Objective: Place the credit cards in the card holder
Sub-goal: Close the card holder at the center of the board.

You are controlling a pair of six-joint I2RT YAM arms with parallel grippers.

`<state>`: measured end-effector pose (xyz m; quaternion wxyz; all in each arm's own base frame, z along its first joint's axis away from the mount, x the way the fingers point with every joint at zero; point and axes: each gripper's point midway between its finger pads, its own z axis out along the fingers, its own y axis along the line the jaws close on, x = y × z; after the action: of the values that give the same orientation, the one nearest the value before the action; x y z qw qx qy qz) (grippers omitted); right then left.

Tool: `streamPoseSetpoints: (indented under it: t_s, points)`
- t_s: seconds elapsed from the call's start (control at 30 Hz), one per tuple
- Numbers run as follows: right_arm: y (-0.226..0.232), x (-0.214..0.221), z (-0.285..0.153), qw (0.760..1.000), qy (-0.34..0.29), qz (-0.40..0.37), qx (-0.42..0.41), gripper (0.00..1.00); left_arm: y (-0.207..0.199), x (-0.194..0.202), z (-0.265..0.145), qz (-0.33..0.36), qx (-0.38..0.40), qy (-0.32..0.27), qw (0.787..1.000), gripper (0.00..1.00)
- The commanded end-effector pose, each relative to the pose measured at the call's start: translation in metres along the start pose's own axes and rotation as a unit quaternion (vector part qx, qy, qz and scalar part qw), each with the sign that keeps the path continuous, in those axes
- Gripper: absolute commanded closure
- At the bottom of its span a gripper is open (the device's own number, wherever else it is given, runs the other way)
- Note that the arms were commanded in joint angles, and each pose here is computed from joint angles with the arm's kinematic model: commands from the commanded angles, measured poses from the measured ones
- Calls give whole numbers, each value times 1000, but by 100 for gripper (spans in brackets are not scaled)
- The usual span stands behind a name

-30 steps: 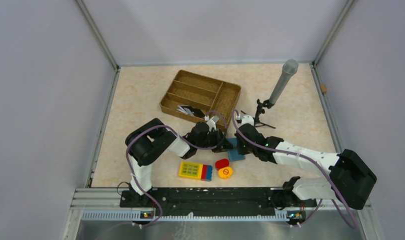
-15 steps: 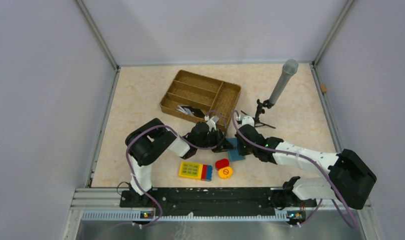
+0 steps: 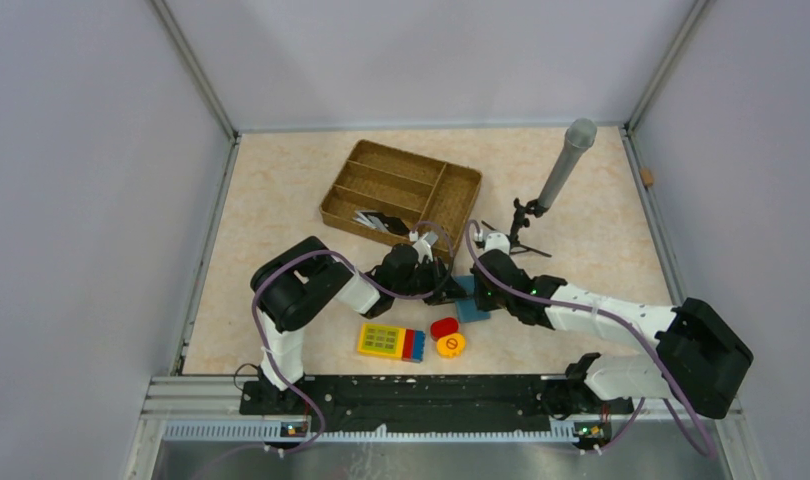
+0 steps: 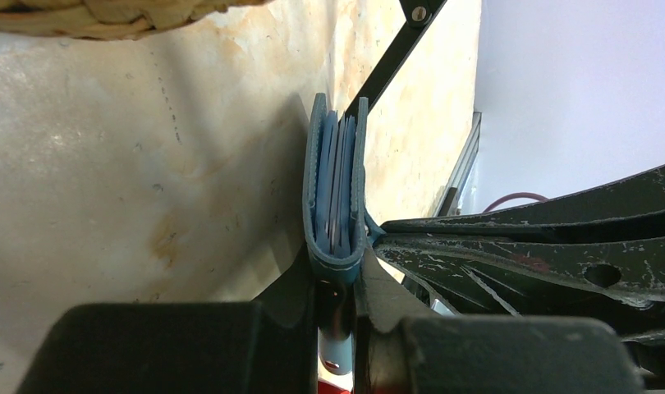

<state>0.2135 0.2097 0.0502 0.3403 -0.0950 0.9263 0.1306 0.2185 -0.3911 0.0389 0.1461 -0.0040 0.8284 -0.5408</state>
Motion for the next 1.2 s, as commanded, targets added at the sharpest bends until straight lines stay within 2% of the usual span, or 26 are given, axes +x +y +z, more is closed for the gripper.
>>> streamPoseSetpoints:
  t_s: [0.0, 0.53, 1.0, 1.17]
  points:
    - [9, 7, 3, 1000, 4, 12, -20, 100, 28, 15, 1, -11, -45, 21, 999, 100]
    - [-15, 29, 15, 999, 23, 36, 24, 100, 29, 15, 1, -11, -46, 21, 999, 100]
    - [-12, 39, 28, 998, 39, 52, 3, 100, 28, 15, 1, -9, -43, 22, 999, 100]
    - [-12, 46, 21, 995, 51, 86, 5, 100, 30, 14, 1, -12, -49, 19, 999, 100]
